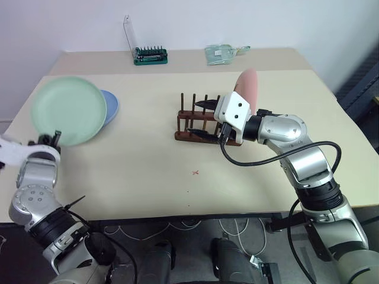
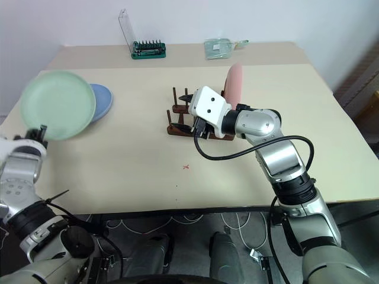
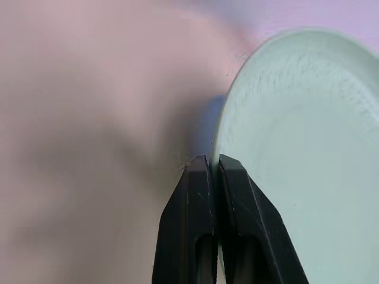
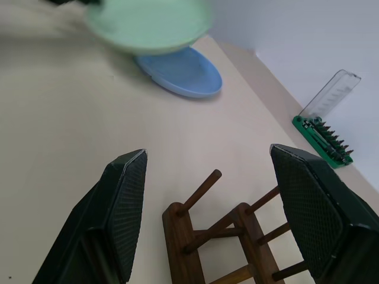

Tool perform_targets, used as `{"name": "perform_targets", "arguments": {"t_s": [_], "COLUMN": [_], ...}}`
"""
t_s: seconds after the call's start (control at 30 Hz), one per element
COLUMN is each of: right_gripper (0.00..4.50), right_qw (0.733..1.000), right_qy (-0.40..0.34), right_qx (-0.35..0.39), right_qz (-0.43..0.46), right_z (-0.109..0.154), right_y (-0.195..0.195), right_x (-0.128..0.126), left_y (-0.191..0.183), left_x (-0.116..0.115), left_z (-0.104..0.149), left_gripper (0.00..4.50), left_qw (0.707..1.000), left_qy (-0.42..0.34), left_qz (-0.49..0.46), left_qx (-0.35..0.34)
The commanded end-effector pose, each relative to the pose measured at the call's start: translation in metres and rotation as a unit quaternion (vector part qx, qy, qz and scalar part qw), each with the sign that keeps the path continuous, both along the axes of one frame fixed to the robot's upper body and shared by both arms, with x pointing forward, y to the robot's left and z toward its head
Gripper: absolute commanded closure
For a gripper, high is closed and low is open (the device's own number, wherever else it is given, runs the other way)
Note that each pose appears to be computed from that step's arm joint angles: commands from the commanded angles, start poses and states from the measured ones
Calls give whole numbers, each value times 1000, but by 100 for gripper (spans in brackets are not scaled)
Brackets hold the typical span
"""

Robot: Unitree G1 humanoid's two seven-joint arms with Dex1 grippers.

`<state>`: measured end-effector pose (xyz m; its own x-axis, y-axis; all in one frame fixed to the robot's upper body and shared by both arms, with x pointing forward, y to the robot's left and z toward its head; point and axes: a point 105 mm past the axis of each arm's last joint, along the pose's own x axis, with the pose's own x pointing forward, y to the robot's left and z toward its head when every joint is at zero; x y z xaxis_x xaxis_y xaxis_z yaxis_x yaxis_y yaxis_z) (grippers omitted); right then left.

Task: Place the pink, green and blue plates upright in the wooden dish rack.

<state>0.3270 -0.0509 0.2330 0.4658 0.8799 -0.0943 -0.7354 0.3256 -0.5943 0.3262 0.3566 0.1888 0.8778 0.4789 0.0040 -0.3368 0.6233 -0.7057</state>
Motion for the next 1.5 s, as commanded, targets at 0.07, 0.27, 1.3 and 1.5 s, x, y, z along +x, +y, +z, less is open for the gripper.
{"name": "perform_targets", "arguments": {"t_s": [0.07,0.27,1.3,1.5], "right_gripper": [10,10,450,450], "right_qw": [990,963,900,913], "right_qy": [-137,-251,-398,-386], "right_qx": [-37,-95,-171,-118], "right_qz": [-4,4,-55,-54], "right_z": [27,27,20,35], "right_y": [15,34,41,38], "right_x": [5,10,46,36], "left_y": [-63,-122,-196,-144], "left_x": [27,45,43,44], "left_z": [67,94,124,143], "left_gripper": [450,450,309,106], "left_qw": [979,959,932,957], "left_qy": [-26,-49,-95,-119], "left_qz": [-83,-147,-266,-161], "left_qx": [184,237,226,211]}}
